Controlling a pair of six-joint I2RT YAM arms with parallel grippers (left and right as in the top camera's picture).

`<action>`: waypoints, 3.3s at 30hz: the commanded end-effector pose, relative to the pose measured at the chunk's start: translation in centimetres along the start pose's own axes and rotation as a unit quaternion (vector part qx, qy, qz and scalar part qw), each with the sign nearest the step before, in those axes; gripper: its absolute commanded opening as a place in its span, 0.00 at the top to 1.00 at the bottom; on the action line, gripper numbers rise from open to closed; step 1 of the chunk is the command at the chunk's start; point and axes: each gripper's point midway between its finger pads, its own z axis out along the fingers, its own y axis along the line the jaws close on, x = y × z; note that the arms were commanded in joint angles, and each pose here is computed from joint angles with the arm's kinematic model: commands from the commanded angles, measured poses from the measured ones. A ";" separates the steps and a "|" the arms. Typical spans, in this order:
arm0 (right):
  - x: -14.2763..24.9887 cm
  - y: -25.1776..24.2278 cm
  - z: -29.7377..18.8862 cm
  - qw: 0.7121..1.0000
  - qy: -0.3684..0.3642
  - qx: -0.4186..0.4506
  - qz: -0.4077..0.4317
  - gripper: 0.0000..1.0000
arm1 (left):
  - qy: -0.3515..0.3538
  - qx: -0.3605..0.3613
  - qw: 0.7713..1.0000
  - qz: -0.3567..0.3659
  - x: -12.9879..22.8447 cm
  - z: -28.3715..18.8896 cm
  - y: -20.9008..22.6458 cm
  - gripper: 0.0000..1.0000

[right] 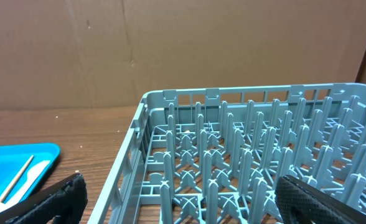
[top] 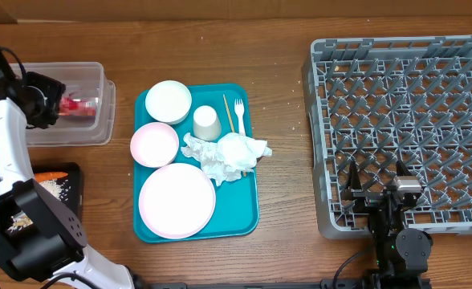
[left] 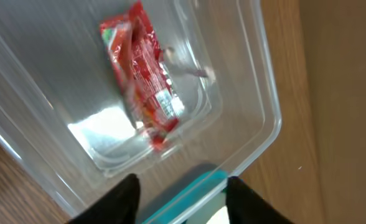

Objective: Sort waste into correct bins and load items into the dishwasher
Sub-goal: 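Carry the red wrapper left and drop it into the clear bin, then move the left gripper down onto the crumpled white tissue, then grasp part of the tissue and carry it into the clear bin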

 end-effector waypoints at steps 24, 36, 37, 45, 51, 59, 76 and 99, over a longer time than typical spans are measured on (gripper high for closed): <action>0.2 0.2 0.0 1.000 -0.002 -0.005 -0.002 0.00 | 0.302 0.072 0.848 0.430 29.1 -7.8 -5.6 0.11; 0.2 0.2 0.0 1.000 -0.002 -0.005 -0.002 0.00 | 0.181 -0.160 0.889 0.388 35.2 -6.1 0.3 0.14; 0.2 0.2 0.0 1.000 -0.002 -0.005 -0.002 0.00 | 0.181 -0.163 0.895 0.373 35.8 -5.6 0.7 0.12; 0.2 0.2 0.0 1.000 -0.002 -0.005 -0.002 0.00 | 0.178 -0.117 0.918 0.334 38.6 -2.1 0.7 0.13; 0.2 0.2 0.0 1.000 -0.002 -0.005 -0.002 0.00 | 0.176 -0.107 0.932 0.299 39.2 -1.8 0.2 0.19; 0.2 0.2 0.0 1.000 -0.002 -0.005 -0.002 0.00 | 0.167 -0.135 0.943 0.253 39.7 -1.1 2.2 0.20; 0.2 0.2 0.0 1.000 -0.002 -0.005 -0.002 0.00 | 0.131 -0.129 0.951 0.251 39.4 2.3 2.1 0.25; 0.2 0.2 0.0 1.000 -0.002 -0.005 -0.002 0.00 | 0.122 -0.116 0.943 0.288 39.2 2.3 0.8 0.76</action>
